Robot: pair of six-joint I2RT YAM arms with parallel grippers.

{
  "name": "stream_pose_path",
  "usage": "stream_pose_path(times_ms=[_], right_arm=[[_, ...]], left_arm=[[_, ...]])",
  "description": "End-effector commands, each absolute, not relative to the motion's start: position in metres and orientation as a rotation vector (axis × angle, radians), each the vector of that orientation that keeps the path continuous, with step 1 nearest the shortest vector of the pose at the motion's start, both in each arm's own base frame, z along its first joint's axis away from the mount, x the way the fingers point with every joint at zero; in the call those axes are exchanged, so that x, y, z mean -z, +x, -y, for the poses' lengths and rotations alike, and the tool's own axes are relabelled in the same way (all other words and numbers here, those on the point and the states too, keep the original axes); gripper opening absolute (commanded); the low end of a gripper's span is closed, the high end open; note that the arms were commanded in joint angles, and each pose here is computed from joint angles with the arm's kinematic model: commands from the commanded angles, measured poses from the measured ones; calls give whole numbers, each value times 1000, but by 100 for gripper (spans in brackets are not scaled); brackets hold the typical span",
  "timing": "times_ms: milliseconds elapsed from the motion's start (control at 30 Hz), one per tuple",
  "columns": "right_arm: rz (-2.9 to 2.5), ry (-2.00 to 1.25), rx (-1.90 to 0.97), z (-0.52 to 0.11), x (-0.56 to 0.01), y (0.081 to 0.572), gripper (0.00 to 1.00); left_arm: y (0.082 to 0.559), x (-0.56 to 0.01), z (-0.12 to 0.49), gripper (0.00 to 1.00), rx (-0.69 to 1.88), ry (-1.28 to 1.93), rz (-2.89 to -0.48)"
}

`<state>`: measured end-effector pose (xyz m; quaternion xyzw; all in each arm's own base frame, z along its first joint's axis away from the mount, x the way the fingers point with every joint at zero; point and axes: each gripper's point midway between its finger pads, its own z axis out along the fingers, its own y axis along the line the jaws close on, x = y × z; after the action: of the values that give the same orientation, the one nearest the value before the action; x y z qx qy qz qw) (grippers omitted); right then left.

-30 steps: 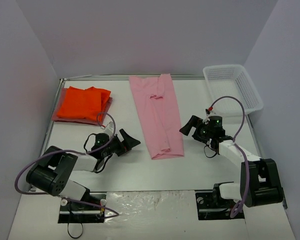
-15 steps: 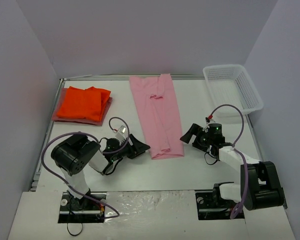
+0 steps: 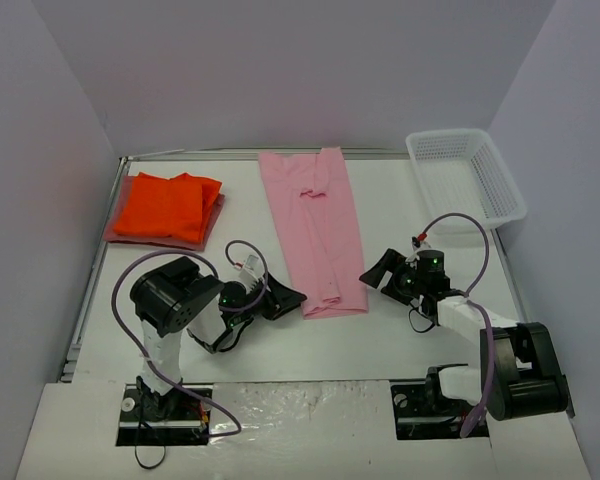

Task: Fold and stack the t-shirts
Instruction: Grab the bottom of the folded rectangular tshirt with both arms

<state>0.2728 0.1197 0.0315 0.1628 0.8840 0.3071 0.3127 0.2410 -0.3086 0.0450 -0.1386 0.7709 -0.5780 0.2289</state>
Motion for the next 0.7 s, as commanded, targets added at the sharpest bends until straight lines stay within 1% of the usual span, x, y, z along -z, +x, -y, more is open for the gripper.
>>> stream_pose_path(times_ms=[0,267,300,367,400,433,533,667], right_arm=[[-2394,457,-824,-121,-19,258,79],[-2405,454,-801,-119,-22,254,79],[-2405,452,-800,-119,-23,254,79],[-2397,446,-801,-119,-27,256,78],[-2393,447,-798,-119,-29,256,79],[-2392,444,-794,-119,-30,256,79],[-2391,437,-794,-120,-32,257,78],[-2403,435,-796,-122,-28,256,77]], left_arm=[[229,-29,307,43,1535,-361,-2184],[209,-10,295,42,1442,-418,-2346],[211,-18,295,42,1433,-398,-2329],[203,-6,288,42,1339,-410,-2419],[209,-20,292,42,1331,-357,-2387],[205,-8,284,42,1234,-382,-2460],[210,-17,282,42,1130,-342,-2469],[214,-20,289,41,1120,-311,-2478]])
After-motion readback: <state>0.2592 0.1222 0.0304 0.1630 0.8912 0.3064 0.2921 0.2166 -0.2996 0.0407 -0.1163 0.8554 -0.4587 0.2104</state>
